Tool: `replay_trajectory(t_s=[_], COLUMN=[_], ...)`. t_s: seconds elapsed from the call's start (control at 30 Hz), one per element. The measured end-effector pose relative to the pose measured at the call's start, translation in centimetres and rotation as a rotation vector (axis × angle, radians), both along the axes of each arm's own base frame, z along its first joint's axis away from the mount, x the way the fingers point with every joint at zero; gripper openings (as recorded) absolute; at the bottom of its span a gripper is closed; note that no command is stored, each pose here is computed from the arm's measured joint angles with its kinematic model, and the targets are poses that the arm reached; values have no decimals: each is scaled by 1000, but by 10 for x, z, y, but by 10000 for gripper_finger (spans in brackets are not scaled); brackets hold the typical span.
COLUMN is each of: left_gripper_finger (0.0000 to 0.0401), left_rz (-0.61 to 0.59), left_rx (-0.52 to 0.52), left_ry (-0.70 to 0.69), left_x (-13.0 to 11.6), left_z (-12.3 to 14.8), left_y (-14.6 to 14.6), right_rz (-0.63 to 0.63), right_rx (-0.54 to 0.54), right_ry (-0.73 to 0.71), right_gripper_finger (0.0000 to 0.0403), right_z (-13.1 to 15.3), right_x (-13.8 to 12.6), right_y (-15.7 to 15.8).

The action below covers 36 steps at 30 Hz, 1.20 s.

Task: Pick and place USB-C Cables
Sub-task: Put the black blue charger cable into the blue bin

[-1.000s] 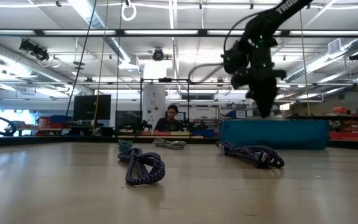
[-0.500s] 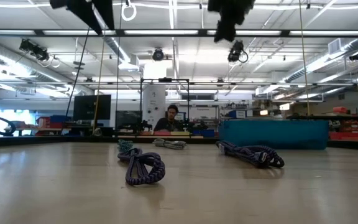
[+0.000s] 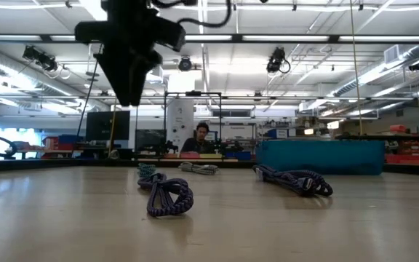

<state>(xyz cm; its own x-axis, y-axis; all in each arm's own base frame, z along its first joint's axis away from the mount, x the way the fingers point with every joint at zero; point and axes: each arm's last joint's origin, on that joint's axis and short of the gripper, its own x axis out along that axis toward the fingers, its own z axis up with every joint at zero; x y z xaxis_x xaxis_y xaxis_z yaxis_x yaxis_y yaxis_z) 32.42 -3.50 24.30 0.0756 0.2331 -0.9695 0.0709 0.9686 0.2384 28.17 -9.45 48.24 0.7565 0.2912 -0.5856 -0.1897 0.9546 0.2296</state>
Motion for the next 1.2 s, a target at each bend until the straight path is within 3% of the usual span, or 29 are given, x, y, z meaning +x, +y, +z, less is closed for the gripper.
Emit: replay_trajectory(t_s=[0.13,0.23,0.43,0.57,0.7,1.0,1.2], left_gripper_finger=[155,144,148,168,194,222,217], left_rz=[-185,-248,-162,-88,-99,-287,-465], left_rx=[-84,-84,-72,-79,-84,-85,-104], left_ry=[0,-32,-64,-17,39,48,88], left_x=[16,24,27,20,12,7,-2], left_z=[-15,-18,-18,-23,-31,-58,-78], left_y=[4,13,53,78,89,87,84], right_rz=[10,23,47,53,81,295,316], right_rx=[31,54,79,85,86,208,247], right_ry=[0,-2,-21,-51,-98,-414,-487], right_gripper_finger=[96,96,96,96,96,96,96], right_z=[3,4,7,10,13,50,67], right_x=[2,6,13,16,19,19,4], right_y=[11,20,37,42,46,54,58])
